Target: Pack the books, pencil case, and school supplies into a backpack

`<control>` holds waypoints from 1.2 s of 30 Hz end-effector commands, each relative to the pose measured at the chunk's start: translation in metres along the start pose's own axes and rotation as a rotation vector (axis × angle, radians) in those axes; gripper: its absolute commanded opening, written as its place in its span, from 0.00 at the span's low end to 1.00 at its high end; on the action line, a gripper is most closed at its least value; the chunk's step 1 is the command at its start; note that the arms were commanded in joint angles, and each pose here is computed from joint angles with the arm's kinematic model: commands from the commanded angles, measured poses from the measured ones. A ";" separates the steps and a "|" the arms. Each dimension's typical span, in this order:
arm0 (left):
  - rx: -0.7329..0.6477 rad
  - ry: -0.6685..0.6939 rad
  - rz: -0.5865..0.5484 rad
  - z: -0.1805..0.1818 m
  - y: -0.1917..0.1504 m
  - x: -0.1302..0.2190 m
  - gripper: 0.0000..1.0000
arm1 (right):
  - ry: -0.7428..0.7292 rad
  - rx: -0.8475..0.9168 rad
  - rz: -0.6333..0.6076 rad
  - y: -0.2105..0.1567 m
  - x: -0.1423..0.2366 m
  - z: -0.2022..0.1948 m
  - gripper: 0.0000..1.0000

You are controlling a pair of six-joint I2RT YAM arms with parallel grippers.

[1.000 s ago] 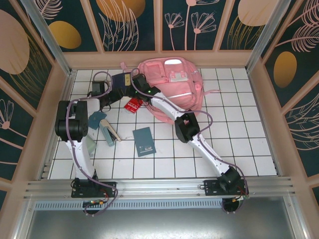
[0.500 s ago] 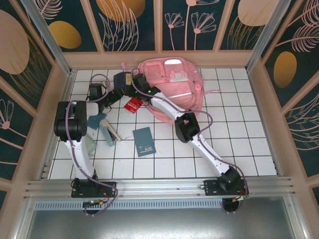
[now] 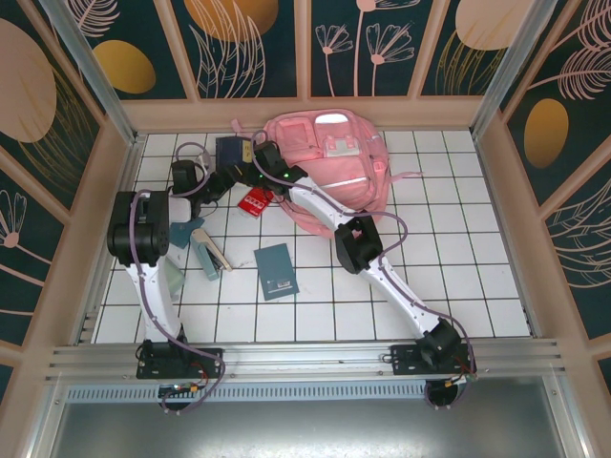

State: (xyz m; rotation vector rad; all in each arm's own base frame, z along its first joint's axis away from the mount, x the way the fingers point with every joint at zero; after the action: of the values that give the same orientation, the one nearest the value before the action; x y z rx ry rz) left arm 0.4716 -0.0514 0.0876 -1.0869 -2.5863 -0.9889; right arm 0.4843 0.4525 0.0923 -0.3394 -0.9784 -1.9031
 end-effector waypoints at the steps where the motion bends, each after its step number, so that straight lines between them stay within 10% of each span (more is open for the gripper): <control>1: -0.012 -0.128 0.044 -0.021 -0.006 -0.012 0.71 | -0.100 -0.027 0.190 -0.059 -0.029 -0.038 0.31; 17: 0.063 0.080 -0.031 0.009 -0.002 -0.011 0.56 | -0.063 0.021 0.127 -0.033 -0.003 -0.002 0.54; 26: 0.086 0.102 -0.036 0.014 -0.002 -0.013 0.00 | -0.022 0.051 0.098 -0.027 0.014 0.027 0.56; 36: 0.022 0.005 -0.124 -0.032 0.015 0.021 0.00 | -0.025 0.125 0.018 -0.005 0.063 0.072 0.62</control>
State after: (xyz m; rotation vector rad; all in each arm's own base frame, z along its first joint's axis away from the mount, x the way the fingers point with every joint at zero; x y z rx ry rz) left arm 0.4643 -0.0411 0.0792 -0.8753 -2.5533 -0.8991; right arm 0.4547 0.4622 0.1122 -0.3970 -1.0670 -1.8109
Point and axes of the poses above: each hand's point on the last joint's axis, 136 mm out from that joint toward the fingers, its own x axis back along the fingers, its own z axis along the line the jaws close on, y = z × x, the point moved 8 cm from there along x, back along the fingers, and after that the axes turned 6 degrees about -x, right-handed, at the moved point
